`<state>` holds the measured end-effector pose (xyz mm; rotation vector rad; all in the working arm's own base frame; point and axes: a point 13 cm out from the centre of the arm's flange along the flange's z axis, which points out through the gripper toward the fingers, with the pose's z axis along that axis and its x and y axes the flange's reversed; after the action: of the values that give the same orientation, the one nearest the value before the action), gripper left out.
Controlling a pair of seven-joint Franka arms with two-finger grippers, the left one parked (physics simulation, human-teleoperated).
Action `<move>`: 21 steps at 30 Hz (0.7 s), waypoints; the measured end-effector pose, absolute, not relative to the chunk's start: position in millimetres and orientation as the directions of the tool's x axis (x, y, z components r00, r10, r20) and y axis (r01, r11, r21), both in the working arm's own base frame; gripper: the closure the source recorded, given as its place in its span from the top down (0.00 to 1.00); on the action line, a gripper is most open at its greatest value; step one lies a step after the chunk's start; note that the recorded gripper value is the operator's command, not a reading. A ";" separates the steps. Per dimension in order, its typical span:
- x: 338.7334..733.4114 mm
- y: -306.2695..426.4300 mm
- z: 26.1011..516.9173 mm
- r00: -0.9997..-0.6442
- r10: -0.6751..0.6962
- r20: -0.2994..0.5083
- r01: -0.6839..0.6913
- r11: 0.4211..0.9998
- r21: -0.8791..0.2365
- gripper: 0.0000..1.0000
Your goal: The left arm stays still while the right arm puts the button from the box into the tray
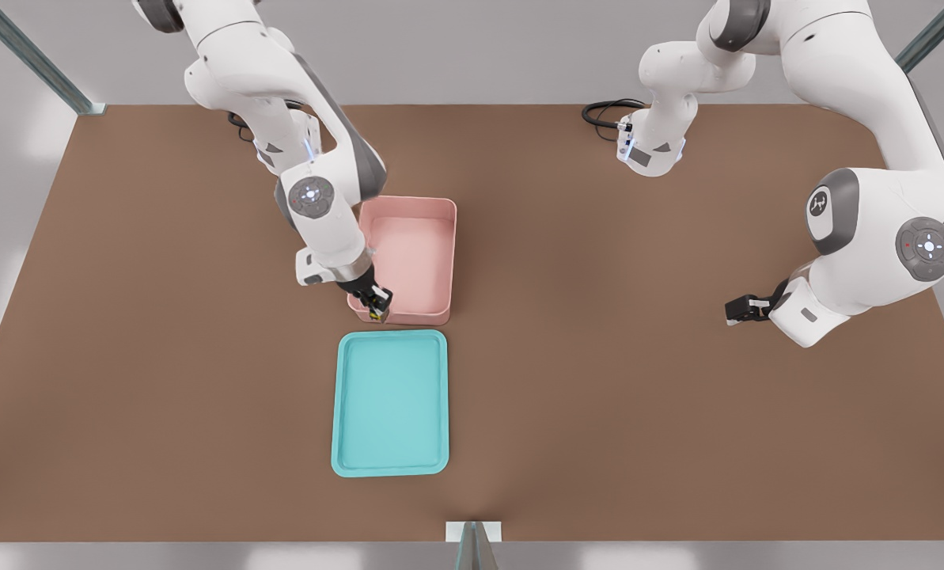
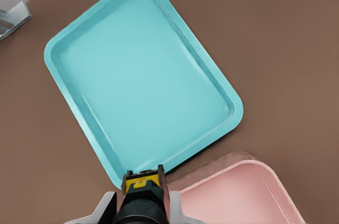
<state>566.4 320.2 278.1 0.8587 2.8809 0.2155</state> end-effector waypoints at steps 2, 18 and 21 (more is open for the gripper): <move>600.4 310.3 272.3 -0.812 0.577 -0.090 0.560 0.813 0.159 0.44; 690.9 338.3 154.1 -0.802 0.597 -0.033 0.595 0.802 0.050 0.45; 689.0 337.0 144.2 -0.803 0.596 -0.029 0.595 0.803 0.037 1.00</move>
<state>689.0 337.0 144.2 0.9730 2.9452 0.0404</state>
